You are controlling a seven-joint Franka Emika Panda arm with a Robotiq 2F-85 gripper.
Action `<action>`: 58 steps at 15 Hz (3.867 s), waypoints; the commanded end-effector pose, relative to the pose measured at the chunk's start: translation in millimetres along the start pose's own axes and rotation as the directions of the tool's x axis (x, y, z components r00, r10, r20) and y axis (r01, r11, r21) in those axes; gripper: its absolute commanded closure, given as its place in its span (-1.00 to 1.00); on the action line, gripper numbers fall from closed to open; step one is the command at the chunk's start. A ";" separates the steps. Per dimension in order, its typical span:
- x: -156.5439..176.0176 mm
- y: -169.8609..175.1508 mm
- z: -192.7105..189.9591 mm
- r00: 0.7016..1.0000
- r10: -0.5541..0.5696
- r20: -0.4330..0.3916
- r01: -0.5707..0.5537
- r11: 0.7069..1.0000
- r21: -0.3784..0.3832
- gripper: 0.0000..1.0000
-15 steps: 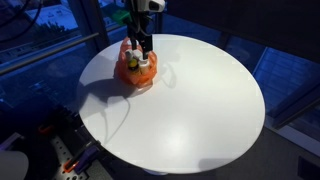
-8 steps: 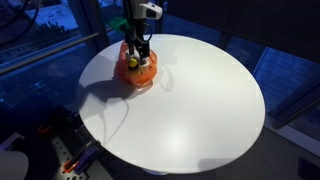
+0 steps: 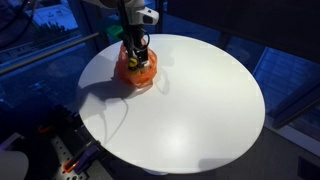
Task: Remove the brown bottle from the plastic
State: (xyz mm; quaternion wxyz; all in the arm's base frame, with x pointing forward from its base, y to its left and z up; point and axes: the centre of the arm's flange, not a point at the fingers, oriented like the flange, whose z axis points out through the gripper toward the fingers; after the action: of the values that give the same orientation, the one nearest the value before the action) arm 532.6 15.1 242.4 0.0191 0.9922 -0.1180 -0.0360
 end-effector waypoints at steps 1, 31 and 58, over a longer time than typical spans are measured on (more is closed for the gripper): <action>-9.5 -2.4 0.6 0.999 -0.037 -0.034 0.038 0.999 0.010 -1.00; -3.2 -0.6 -58.0 0.992 -0.070 -0.106 0.075 0.996 0.042 0.59; 61.7 162.2 -16.3 0.955 0.292 0.052 -0.294 0.955 0.043 0.59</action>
State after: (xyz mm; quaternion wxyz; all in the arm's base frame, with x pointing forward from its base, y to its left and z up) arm 554.4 -147.2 269.5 0.0171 0.9647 -0.2604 -0.0353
